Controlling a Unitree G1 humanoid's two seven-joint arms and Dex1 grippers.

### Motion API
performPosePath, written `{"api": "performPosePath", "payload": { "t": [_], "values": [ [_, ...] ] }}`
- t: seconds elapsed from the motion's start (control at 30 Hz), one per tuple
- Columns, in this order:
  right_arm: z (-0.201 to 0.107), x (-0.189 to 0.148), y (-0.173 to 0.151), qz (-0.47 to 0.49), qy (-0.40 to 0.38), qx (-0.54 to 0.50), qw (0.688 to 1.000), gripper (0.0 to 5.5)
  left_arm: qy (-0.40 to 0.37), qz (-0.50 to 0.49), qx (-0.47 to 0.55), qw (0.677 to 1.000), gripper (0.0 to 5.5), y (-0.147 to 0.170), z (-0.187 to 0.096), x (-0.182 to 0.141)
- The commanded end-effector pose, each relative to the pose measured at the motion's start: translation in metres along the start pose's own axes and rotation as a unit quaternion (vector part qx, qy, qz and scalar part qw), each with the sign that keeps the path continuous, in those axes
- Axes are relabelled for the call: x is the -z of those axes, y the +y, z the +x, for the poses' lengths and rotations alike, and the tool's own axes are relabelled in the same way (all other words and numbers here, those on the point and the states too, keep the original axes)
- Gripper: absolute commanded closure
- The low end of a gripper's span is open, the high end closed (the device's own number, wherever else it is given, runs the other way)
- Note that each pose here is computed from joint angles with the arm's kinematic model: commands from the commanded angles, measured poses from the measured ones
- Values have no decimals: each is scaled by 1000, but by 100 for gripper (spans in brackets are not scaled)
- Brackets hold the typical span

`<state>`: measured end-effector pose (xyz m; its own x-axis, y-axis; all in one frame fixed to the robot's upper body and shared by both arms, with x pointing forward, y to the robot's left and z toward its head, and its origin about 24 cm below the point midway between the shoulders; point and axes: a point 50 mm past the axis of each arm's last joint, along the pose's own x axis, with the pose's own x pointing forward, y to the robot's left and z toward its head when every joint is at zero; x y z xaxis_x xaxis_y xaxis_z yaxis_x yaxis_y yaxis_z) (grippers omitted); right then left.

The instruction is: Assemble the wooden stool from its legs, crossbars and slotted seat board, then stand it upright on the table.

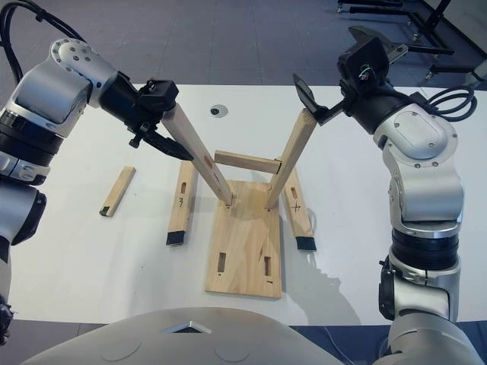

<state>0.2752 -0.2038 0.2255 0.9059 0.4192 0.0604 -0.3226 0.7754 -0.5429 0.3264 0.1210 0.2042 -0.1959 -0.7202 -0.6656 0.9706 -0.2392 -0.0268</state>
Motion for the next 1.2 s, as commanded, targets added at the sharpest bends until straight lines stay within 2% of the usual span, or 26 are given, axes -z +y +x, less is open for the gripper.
{"api": "performPosePath", "payload": {
  "t": [0.03,0.13,0.27,0.53,0.93,1.1,1.2],
  "values": [
    [3,2,13,17,-2,-29,999,10,23,38,60,997,348,-4,40,0],
    [3,2,14,17,-3,-28,999,10,0,59,24,998,348,3,43,-5],
    [3,-1,14,16,-7,-29,999,10,12,34,1,999,348,6,50,5],
    [3,-1,13,14,-7,-30,999,10,6,-10,-16,1000,348,-5,44,34],
    [5,-6,4,-1,-12,-31,999,10,-43,-33,-52,997,348,-13,34,44],
    [-1,-53,-23,-27,-98,-12,995,10,-44,-39,-47,997,348,-18,37,48],
    [-4,-80,-22,-73,-135,-50,987,10,-44,-44,-50,997,348,-19,38,49]
  ]
}}
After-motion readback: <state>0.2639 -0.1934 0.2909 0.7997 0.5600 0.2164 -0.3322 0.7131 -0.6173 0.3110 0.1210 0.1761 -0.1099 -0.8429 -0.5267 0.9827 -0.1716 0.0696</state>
